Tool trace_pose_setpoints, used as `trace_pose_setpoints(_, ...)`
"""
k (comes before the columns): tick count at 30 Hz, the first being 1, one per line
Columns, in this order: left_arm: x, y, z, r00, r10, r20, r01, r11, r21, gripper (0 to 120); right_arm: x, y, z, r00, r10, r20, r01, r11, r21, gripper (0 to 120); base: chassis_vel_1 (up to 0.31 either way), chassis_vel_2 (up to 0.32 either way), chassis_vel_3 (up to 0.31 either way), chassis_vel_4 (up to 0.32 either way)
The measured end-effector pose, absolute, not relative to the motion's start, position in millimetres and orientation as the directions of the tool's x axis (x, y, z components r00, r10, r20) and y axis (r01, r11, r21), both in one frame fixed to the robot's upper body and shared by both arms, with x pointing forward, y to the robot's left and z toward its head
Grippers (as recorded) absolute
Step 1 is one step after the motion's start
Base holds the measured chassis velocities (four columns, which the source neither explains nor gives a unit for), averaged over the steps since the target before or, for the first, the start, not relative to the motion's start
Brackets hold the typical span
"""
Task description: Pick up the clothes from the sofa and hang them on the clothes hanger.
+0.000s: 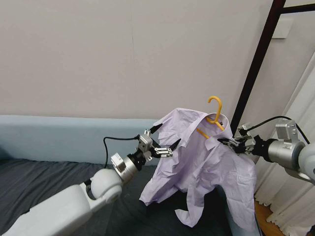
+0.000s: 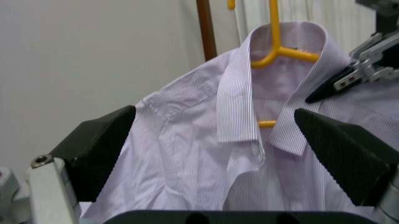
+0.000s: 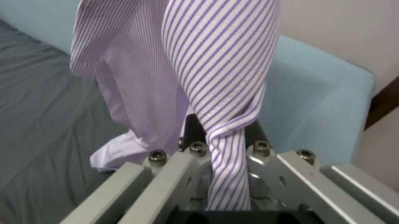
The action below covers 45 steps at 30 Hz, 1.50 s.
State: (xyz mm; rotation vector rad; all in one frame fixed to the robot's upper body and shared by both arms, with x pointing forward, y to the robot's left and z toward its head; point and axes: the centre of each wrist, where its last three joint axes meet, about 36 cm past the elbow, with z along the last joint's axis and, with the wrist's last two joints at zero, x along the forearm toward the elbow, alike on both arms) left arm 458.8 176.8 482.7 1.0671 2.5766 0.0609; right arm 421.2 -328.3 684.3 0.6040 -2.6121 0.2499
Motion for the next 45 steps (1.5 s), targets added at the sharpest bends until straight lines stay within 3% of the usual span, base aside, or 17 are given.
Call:
trace_pose_setpoints(11,446.5,149.0,462.6,-0.736,0.605,-0.305,0.606,0.789,0.102,94,414.7,-309.6,678.0,-0.820,-0.340,0.462,-0.411,0.910,-0.061,3,0.000,0.000,0.000,0.000)
trace_pose_setpoints(14,445.6,138.9,456.3,-0.748,0.593,-0.298,0.598,0.797,0.085,84,413.6,-306.7,677.8,-0.818,-0.340,0.464,-0.409,0.911,-0.053,3,0.000,0.000,0.000,0.000)
trace_pose_setpoints(19,449.9,129.4,451.0,-0.755,0.586,-0.295,0.589,0.803,0.091,79,411.2,-304.2,678.6,-0.813,-0.349,0.465,-0.418,0.907,-0.049,3,0.000,0.000,0.000,0.000)
trace_pose_setpoints(33,464.3,86.4,451.1,-0.751,0.586,-0.305,0.600,0.798,0.057,77,405.6,-299.6,682.6,-0.800,-0.382,0.462,-0.447,0.894,-0.034,3,0.000,0.000,0.000,0.000)
trace_pose_setpoints(36,468.6,81.3,451.1,-0.753,0.580,-0.311,0.594,0.802,0.055,64,406.3,-300.6,682.4,-0.800,-0.380,0.464,-0.445,0.895,-0.034,3,0.000,0.000,0.000,0.000)
trace_pose_setpoints(38,469.2,80.4,451.5,-0.753,0.580,-0.312,0.595,0.802,0.055,62,406.3,-300.6,682.2,-0.800,-0.380,0.464,-0.445,0.895,-0.034,3,0.000,0.000,0.000,0.000)
trace_pose_setpoints(42,474.2,73.0,455.3,-0.748,0.580,-0.323,0.598,0.800,0.053,40,406.3,-300.8,682.6,-0.799,-0.382,0.465,-0.446,0.894,-0.031,3,0.000,0.000,0.000,0.000)
trace_pose_setpoints(45,476.3,70.7,456.3,-0.747,0.579,-0.325,0.598,0.800,0.053,35,406.3,-300.8,683.0,-0.798,-0.384,0.464,-0.448,0.894,-0.031,3,0.000,0.000,0.000,0.000)
